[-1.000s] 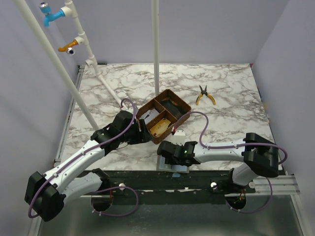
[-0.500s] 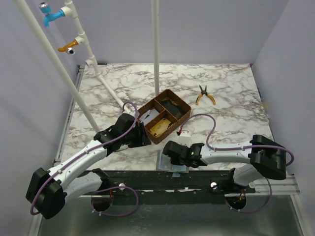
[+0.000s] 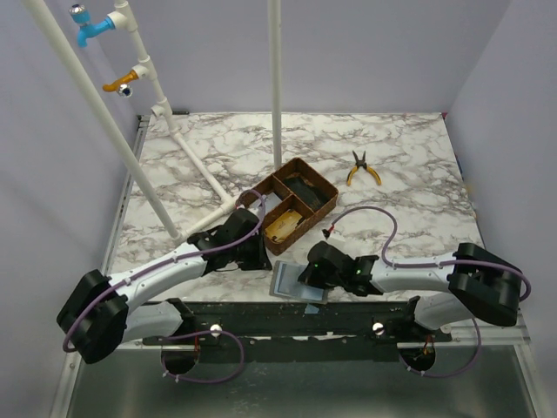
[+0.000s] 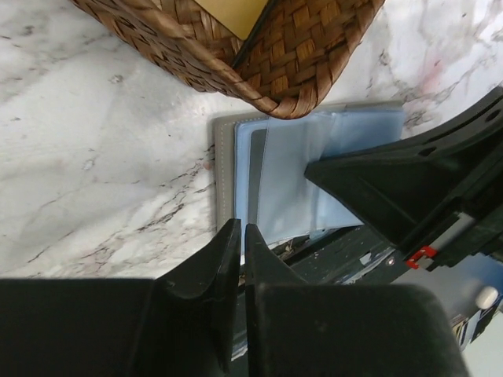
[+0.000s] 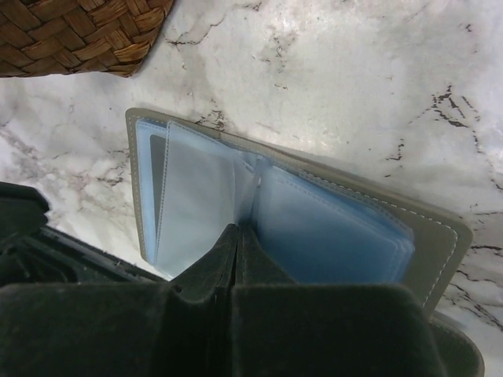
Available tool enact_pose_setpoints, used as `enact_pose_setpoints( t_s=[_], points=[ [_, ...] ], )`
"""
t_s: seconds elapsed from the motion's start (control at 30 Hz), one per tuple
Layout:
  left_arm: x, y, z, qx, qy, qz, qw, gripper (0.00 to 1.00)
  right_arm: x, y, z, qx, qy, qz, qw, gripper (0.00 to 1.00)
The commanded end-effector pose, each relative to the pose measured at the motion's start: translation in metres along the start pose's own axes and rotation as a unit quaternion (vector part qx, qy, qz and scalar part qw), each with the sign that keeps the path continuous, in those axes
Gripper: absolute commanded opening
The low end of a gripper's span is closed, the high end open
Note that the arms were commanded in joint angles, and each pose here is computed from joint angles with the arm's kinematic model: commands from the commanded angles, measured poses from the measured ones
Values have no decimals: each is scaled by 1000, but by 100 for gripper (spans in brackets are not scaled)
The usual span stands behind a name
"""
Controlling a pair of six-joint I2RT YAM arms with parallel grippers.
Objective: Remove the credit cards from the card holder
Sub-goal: Remove the credit card from the card holder.
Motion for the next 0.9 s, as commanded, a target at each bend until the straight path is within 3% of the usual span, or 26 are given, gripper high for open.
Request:
enact_pose_setpoints(
  t_s=[0.0, 0.3, 0.87],
  points=[
    [-4, -11, -14, -15, 15, -10, 1000, 6, -5, -56, -8, -58, 31, 19, 998, 1],
    [-13, -14, -36, -5, 46, -26, 999, 0, -6, -66, -6, -57, 40, 9, 998, 1],
    [-24, -23, -44, -6, 70, -43, 997, 0, -8, -75, -7, -60, 46, -7, 997, 1]
  ],
)
Point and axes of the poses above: each gripper's point midway between its finger pads, its own z axis back along the fingers, its own y axis along the line the jaws close on, x = y × z, the point moved 5 cm from there along z, back along the fingers, and after that the axes turned 14 degrees about -z, right-handed, at the moved point
